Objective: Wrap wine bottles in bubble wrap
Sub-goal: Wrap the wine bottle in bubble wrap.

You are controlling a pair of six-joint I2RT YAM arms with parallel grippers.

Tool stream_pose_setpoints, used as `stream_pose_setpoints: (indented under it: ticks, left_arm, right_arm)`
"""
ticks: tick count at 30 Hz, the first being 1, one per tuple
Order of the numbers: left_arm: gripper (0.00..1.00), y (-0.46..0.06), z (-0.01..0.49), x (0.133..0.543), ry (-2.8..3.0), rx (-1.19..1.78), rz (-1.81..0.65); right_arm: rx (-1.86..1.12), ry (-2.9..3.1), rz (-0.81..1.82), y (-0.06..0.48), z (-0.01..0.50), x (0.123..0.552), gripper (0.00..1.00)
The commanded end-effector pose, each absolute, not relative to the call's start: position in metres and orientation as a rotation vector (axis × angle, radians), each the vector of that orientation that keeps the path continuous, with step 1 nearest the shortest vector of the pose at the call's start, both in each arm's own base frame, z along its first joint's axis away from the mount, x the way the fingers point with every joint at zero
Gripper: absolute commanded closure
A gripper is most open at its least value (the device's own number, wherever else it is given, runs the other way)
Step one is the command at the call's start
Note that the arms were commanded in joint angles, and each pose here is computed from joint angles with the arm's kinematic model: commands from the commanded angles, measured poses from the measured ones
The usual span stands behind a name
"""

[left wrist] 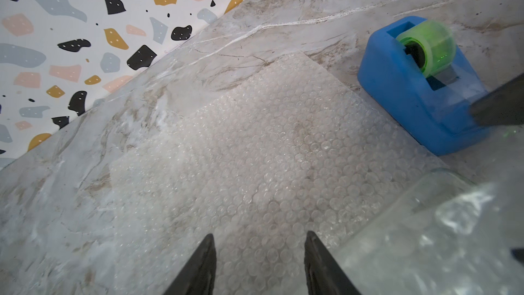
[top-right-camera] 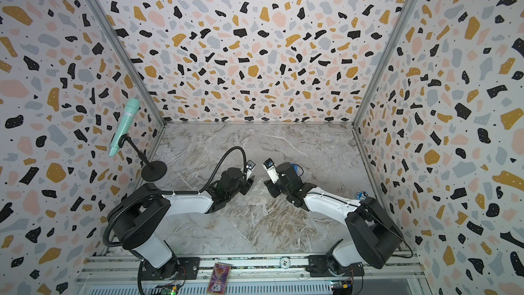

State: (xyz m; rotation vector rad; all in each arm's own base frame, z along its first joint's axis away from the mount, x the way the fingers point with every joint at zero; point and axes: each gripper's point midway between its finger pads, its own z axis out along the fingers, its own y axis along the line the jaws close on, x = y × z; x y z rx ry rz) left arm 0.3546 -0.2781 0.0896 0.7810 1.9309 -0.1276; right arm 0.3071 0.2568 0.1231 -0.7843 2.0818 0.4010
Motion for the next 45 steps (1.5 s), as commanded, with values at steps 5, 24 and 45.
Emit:
stream_pose_setpoints:
  ticks: [5,24,45]
  left_arm:
    - [0.49,-0.298,0.09,0.362,1.939,0.871,-0.204]
    - [0.54,-0.306,0.042,0.35,2.12,1.061,-0.253]
    - [0.59,-0.299,0.016,0.335,2.279,1.194,-0.266]
  right_arm:
    - [-0.389,2.074,0.439,0.201,0.179,0.347,0.35]
    - [-0.304,2.612,0.536,0.223,0.041,0.452,0.43]
    - [-0.544,2.518,0.614,0.259,0.044,0.477,0.64]
